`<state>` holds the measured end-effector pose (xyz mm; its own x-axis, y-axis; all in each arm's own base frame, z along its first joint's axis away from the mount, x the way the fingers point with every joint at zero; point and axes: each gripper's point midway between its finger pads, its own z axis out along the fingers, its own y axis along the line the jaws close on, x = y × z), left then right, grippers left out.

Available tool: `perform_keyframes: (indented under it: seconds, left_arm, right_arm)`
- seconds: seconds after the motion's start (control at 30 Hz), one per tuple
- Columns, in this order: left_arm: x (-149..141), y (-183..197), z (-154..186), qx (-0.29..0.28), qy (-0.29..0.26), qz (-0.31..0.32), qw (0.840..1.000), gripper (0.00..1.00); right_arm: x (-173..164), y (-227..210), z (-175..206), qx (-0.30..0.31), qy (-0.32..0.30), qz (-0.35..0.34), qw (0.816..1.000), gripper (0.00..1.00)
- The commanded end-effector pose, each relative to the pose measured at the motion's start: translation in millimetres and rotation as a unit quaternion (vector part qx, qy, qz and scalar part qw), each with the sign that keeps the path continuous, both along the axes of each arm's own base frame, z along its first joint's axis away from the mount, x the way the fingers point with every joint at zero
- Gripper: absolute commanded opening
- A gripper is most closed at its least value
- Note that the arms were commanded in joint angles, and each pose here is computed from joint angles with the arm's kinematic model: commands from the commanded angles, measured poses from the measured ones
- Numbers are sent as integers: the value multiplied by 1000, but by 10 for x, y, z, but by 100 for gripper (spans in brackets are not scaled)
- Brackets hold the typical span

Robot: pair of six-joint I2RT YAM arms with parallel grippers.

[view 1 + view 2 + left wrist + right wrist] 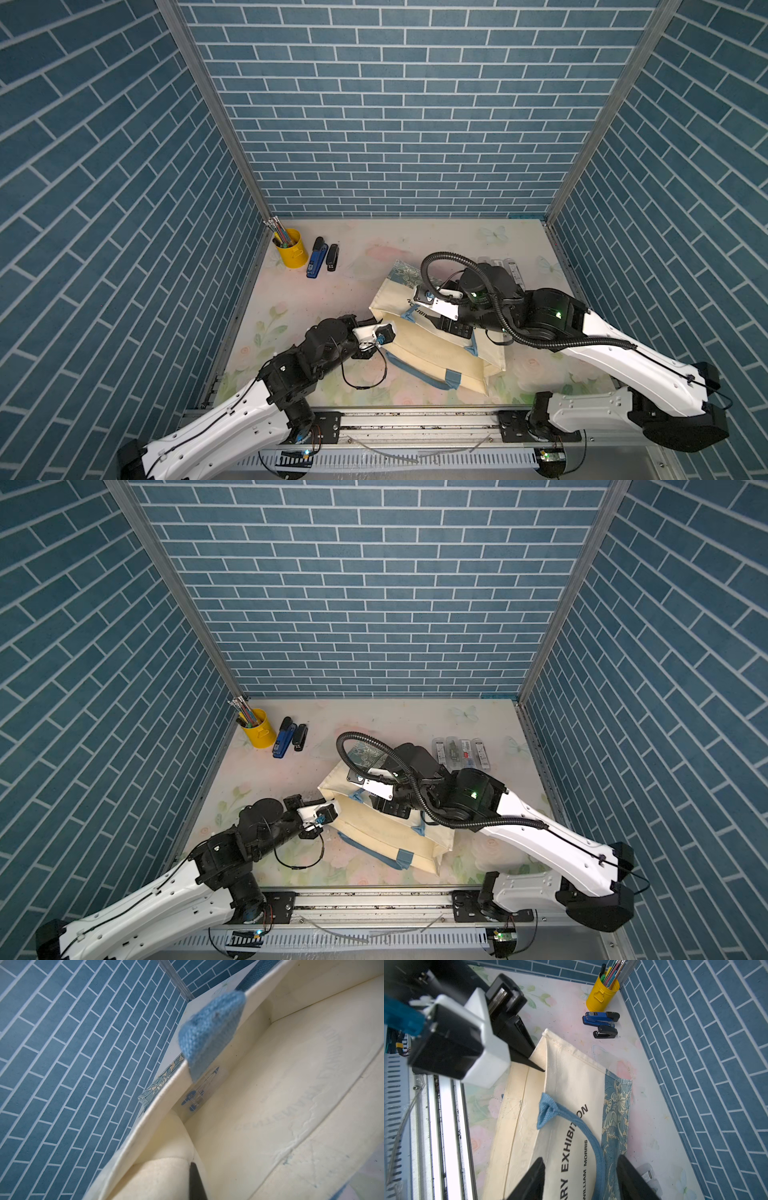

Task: Take out the compass set from the canvas bag
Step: Adjust the canvas bag at the center of the board.

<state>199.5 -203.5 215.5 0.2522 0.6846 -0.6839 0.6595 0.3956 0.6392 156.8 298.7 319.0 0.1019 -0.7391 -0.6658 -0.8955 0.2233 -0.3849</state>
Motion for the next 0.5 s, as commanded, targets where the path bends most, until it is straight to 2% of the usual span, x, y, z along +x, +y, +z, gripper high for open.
perform_keyframes:
  seconds: [0.0, 0.13, 0.3, 0.47]
  left_arm:
    - [77, 57, 113, -28, -12, 33, 999, 0]
    - [100, 112, 106, -29, -4, 52, 998, 0]
    - [105, 98, 88, -38, 6, 56, 998, 0]
    - [167, 84, 110, -40, 19, 74, 996, 0]
  right_arm:
    - [-18, -57, -188, -28, 25, -20, 999, 59]
    - [-81, -11, -377, -55, 43, -15, 997, 61]
    - [53, -80, -679, -107, 24, -46, 993, 61]
    - [27, 6, -749, -106, 44, -42, 993, 61]
